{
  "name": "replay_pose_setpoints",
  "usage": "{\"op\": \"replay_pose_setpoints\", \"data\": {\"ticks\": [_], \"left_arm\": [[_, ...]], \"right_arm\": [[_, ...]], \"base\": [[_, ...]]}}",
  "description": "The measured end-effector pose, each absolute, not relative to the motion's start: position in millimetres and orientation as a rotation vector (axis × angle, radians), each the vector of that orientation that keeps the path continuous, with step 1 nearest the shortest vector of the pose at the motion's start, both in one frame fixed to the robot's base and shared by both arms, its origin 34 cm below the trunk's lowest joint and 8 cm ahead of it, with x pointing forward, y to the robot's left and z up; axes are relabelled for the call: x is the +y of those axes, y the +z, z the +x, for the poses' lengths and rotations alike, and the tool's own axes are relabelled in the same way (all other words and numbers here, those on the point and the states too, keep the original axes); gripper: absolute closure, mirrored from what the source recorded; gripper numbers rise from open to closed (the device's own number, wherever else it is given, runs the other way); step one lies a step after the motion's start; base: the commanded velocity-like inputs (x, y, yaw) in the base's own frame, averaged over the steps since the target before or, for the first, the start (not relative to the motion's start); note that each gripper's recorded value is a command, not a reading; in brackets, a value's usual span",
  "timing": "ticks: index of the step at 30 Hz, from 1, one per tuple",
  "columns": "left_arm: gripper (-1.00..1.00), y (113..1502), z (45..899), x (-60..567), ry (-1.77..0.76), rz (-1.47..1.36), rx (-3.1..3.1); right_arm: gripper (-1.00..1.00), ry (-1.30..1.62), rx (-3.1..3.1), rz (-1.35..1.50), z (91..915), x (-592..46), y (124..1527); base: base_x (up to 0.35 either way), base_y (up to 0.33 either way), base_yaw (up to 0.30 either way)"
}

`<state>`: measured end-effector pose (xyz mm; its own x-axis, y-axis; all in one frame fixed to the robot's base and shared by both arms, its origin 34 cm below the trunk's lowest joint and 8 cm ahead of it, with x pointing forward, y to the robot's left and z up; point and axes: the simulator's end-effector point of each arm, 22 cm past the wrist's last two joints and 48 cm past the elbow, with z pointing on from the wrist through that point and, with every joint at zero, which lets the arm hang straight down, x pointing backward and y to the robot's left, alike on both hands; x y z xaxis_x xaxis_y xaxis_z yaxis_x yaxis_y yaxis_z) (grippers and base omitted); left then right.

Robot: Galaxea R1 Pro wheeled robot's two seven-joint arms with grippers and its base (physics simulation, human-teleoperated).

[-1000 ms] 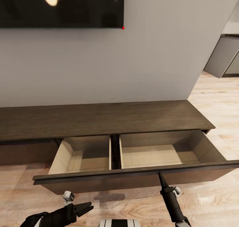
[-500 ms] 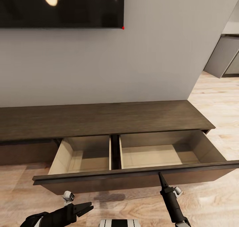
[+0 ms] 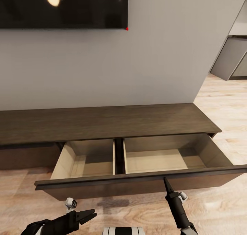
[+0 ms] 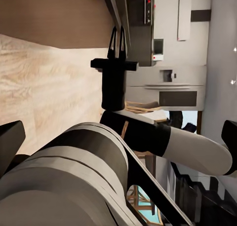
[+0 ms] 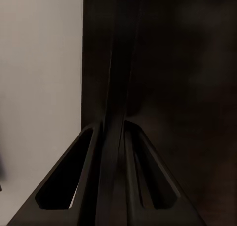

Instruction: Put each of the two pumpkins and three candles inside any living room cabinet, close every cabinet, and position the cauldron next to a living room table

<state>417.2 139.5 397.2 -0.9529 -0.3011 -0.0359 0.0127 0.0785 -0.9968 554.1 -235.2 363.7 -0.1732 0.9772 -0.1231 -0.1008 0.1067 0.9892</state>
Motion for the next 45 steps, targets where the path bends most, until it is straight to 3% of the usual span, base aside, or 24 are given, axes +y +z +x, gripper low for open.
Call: {"op": "replay_pose_setpoints", "data": {"ticks": [10,11,28,45], "left_arm": [[-1.0,397,417,139,-1.965,-0.291,2.123],[-1.0,397,417,139,-1.965,-0.291,2.123],[-1.0,397,417,139,-1.966,-0.291,2.123],[-1.0,397,417,139,-1.966,-0.291,2.123]], "right_arm": [[1.0,1.302,1.315,0.973,552,-235,364],[-1.0,1.303,1.315,0.974,552,-235,364],[-1.0,1.302,1.373,1.003,542,-228,349],[-1.0,1.307,1.377,1.004,541,-227,348]], "base": [[-0.001,0.0,0.0],[0.0,0.0,0.0],[-0.01,0.0,0.0],[-0.173,0.0,0.0]]}}
